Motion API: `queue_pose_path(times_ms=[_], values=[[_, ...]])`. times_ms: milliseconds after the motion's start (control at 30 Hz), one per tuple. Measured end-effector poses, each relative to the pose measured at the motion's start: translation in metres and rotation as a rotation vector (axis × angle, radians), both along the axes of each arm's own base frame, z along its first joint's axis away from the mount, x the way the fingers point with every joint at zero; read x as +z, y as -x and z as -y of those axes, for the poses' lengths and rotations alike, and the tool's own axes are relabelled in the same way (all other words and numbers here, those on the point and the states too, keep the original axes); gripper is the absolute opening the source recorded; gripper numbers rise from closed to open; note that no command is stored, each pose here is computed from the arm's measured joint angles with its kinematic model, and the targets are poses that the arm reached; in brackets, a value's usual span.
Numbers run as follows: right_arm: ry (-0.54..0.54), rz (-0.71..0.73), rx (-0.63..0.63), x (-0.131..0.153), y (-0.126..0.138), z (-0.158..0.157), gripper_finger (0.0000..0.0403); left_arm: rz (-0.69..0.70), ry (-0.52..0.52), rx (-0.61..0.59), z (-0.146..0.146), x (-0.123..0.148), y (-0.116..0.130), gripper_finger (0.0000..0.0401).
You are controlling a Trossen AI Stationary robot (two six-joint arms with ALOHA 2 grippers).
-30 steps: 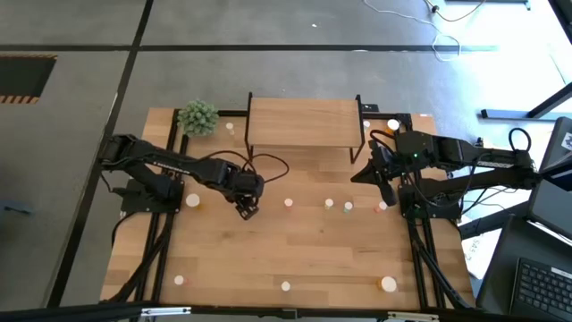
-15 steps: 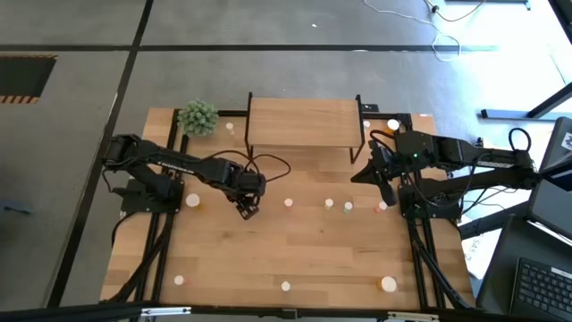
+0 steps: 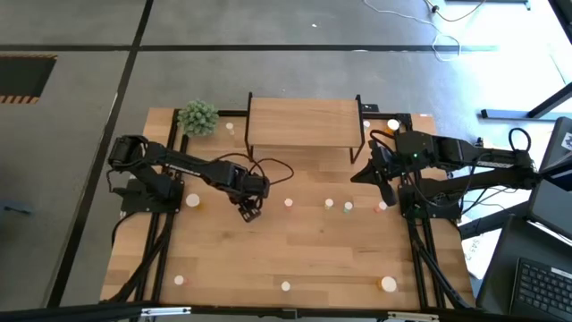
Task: Pick and place medicine bottles onto shelf by color
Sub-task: Put the bottom left yellow pill bottle on the shelf
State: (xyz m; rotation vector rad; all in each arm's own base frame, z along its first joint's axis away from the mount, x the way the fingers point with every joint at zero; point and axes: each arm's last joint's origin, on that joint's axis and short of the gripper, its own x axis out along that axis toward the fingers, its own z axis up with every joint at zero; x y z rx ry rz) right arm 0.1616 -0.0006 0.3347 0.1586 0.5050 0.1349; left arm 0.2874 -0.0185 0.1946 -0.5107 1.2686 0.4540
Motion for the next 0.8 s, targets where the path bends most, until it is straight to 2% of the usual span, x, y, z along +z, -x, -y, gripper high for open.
queue_pose_path(times_ms=[800], values=[[0.001,-0.002,0.0,-0.0002,0.0001,0.0,0.0006,-0.013,0.001,0.009,-0.0008,-0.0021,-0.0001,0.0209]])
